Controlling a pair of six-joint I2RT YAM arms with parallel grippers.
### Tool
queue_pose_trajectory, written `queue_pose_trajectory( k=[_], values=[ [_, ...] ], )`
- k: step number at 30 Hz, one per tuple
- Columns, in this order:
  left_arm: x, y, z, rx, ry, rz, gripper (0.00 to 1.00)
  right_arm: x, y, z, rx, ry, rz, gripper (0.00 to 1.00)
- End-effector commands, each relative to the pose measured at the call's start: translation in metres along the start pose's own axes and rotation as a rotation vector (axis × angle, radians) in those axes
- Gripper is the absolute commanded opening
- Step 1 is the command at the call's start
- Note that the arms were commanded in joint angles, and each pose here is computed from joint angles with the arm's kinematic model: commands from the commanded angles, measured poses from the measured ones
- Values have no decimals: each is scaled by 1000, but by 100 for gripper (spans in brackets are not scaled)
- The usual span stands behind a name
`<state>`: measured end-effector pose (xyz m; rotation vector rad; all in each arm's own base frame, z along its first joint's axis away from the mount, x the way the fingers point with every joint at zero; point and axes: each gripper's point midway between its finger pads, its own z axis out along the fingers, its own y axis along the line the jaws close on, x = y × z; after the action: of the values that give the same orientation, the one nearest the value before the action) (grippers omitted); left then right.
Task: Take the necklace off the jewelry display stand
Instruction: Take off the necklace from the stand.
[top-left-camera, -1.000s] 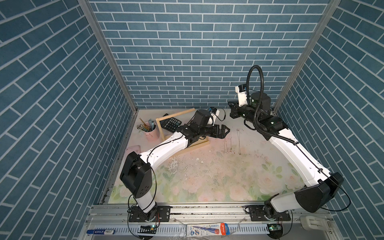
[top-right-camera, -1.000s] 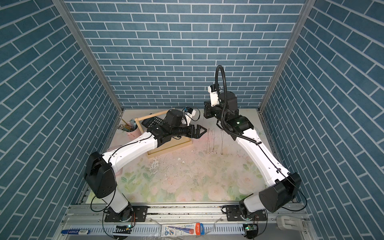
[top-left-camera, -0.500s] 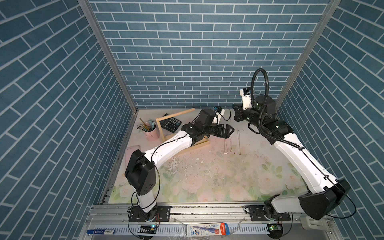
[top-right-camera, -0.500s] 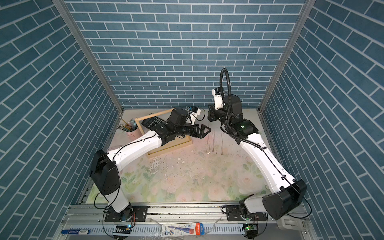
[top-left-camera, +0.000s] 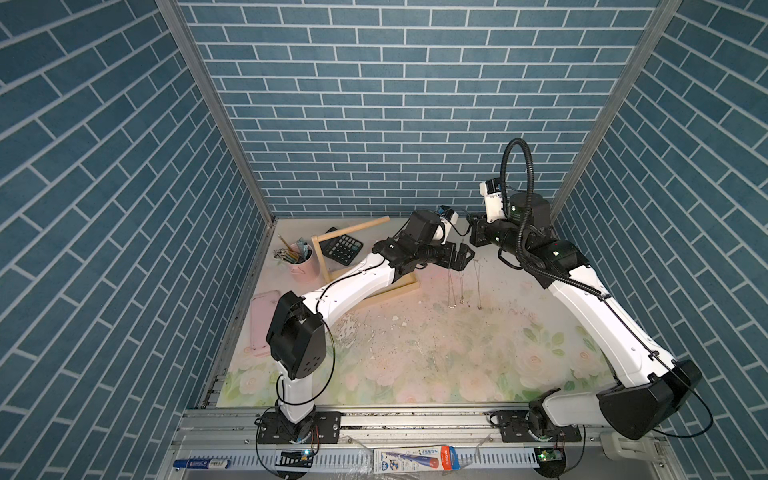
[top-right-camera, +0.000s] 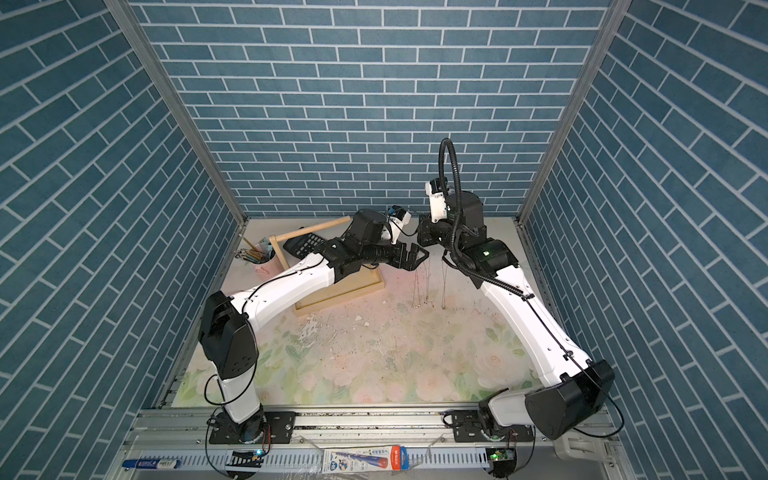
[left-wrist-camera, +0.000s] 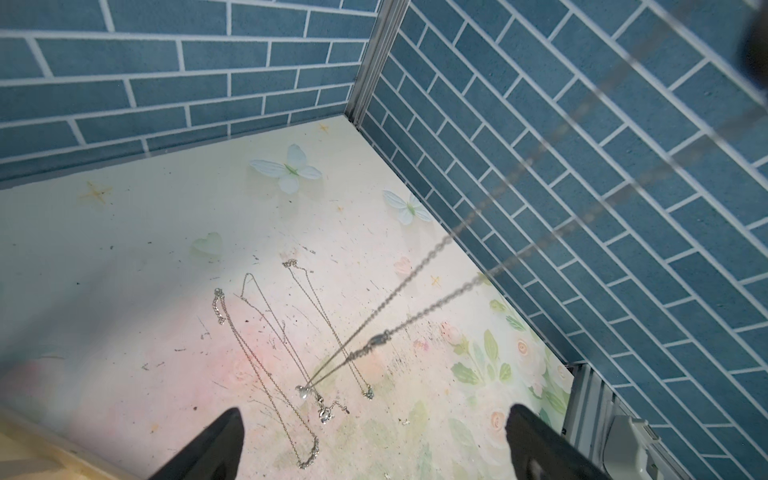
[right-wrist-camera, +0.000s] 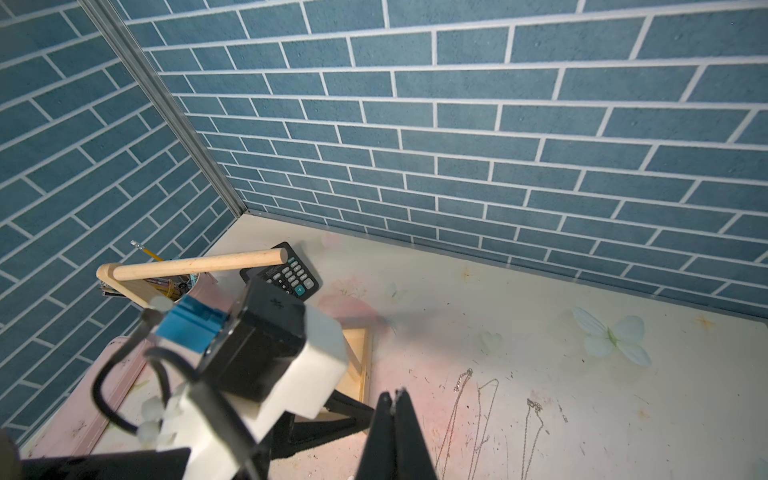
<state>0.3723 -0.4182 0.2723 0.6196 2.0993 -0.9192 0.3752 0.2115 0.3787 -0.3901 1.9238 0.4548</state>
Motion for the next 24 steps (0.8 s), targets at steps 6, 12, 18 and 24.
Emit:
queue_pose_trajectory(
  k=[6, 12, 18, 24],
  values=[
    [0, -1, -2, -19, 12, 76, 99, -21, -2, -25, 13, -44, -21, 0],
    [-1, -4, 4, 7, 6, 88, 99, -21, -1, -27, 9, -36, -26, 0],
    [2, -1, 11, 8, 8, 101, 99, -21, -1, -34, 10, -39, -34, 0],
    [8, 3, 24, 15, -1, 110, 99, -19, -3, -34, 18, -25, -41, 0]
  ],
)
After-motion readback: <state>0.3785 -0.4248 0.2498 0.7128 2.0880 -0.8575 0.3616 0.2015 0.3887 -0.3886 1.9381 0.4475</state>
